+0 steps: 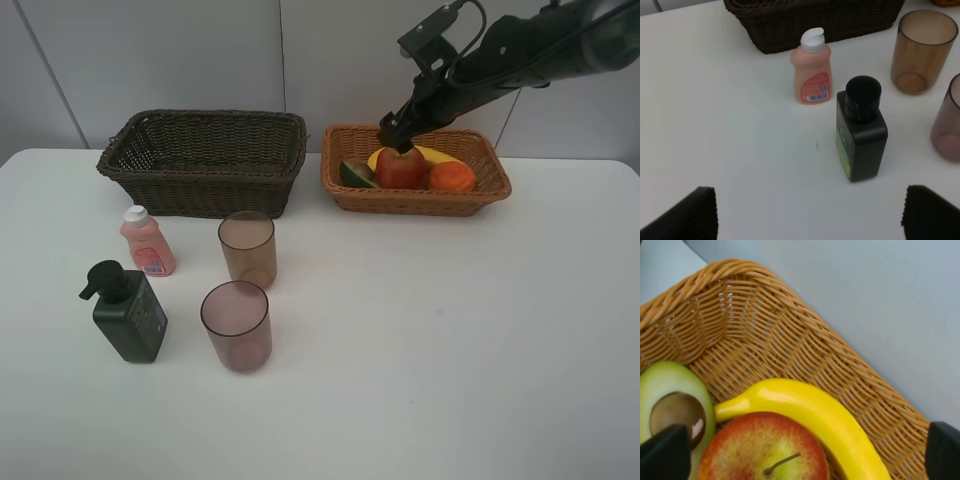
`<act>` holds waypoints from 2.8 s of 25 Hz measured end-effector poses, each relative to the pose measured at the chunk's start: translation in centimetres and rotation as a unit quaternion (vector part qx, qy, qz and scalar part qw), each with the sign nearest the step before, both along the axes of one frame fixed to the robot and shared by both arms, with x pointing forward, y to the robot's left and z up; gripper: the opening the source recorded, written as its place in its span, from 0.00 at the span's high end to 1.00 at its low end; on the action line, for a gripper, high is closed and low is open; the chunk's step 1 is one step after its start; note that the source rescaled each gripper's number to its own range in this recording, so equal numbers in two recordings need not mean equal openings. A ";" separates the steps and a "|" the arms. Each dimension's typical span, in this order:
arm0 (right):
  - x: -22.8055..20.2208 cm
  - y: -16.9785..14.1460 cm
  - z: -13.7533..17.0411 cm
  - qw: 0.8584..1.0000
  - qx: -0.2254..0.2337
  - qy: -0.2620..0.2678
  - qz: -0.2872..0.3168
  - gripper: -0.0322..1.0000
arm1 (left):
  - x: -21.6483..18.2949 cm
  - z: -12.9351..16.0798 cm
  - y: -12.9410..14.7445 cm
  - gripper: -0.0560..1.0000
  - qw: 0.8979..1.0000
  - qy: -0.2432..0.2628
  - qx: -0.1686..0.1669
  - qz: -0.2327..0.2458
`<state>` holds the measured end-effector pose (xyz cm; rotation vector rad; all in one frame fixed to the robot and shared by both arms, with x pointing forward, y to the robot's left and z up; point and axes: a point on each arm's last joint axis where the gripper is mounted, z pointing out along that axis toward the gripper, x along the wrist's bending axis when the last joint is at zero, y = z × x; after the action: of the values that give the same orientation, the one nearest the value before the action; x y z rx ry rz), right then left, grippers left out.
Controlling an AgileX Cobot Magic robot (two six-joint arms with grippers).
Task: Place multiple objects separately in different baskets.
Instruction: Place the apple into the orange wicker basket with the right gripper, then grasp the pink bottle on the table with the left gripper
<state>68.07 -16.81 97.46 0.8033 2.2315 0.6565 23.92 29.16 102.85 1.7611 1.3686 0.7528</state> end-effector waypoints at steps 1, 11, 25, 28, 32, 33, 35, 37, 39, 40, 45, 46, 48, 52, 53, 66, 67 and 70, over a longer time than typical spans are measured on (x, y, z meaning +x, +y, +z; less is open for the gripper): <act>-0.1 0.0 0.2 1.000 0.001 0.000 0.000 0.02 | 0.0 0.0 0.0 0.02 1.000 0.000 0.000 0.000; -1.5 -0.4 3.9 1.000 0.007 0.002 -0.001 0.02 | 0.0 0.0 0.0 0.02 1.000 0.000 0.000 0.000; -8.0 -2.1 12.6 0.993 0.066 0.075 -0.061 0.02 | 0.0 0.0 0.0 0.02 1.000 0.000 0.000 0.000; -10.1 -2.6 14.4 0.990 0.065 0.101 -0.067 0.02 | 0.0 0.0 0.0 0.02 1.000 0.000 0.000 0.000; -13.5 -3.5 16.2 0.983 0.053 0.157 -0.075 0.02 | 0.0 0.0 0.0 0.02 1.000 0.000 0.000 0.000; -14.4 -3.8 16.6 0.980 0.049 0.173 -0.079 0.02 | 0.0 0.0 0.0 0.02 1.000 0.000 0.000 0.000; -15.9 -4.2 17.3 0.975 0.045 0.201 -0.086 0.02 | 0.0 0.0 0.0 0.02 1.000 0.000 0.000 0.000; -17.2 -4.6 18.2 0.973 0.048 0.208 -0.092 0.02 | 0.0 0.0 0.0 0.02 1.000 0.000 0.000 0.000; -18.6 -4.9 19.0 0.974 0.058 0.197 -0.091 0.02 | 0.0 0.0 0.0 0.02 1.000 0.000 0.000 0.000; -19.5 -5.1 19.1 0.975 0.063 0.196 -0.089 0.02 | 0.0 0.0 0.0 0.02 1.000 0.000 0.000 0.000; -24.1 -6.2 18.3 0.973 0.073 0.201 -0.085 0.02 | 0.0 0.0 0.0 0.02 1.000 0.000 0.000 0.000; -25.1 -6.5 18.0 0.973 0.074 0.201 -0.085 0.02 | 0.0 0.0 0.0 0.02 1.000 0.000 0.000 0.000; -27.2 -7.0 17.4 0.973 0.080 0.202 -0.082 0.02 | 0.0 0.0 0.0 0.02 1.000 0.000 0.000 0.000; -31.7 -8.1 15.6 0.972 0.095 0.199 -0.076 0.02 | 0.0 0.0 0.0 0.02 1.000 0.000 0.000 0.000; -32.8 -8.4 15.0 0.973 0.097 0.196 -0.075 0.02 | 0.0 0.0 0.0 0.02 1.000 0.000 0.000 0.000; -40.5 -10.7 8.9 0.982 0.130 0.117 -0.068 0.02 | 0.0 0.0 0.0 0.02 1.000 0.000 0.000 0.000; -40.8 -10.7 8.4 0.982 0.135 0.111 -0.067 0.02 | 0.0 0.0 0.0 0.02 1.000 0.000 0.000 0.000; -41.3 -10.8 8.2 0.981 0.163 0.080 -0.065 0.02 | 0.0 0.0 0.0 0.02 1.000 0.000 0.000 0.000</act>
<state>26.72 -27.57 105.67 1.1913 2.2182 0.9363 23.92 29.16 102.85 1.7611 1.3686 0.7528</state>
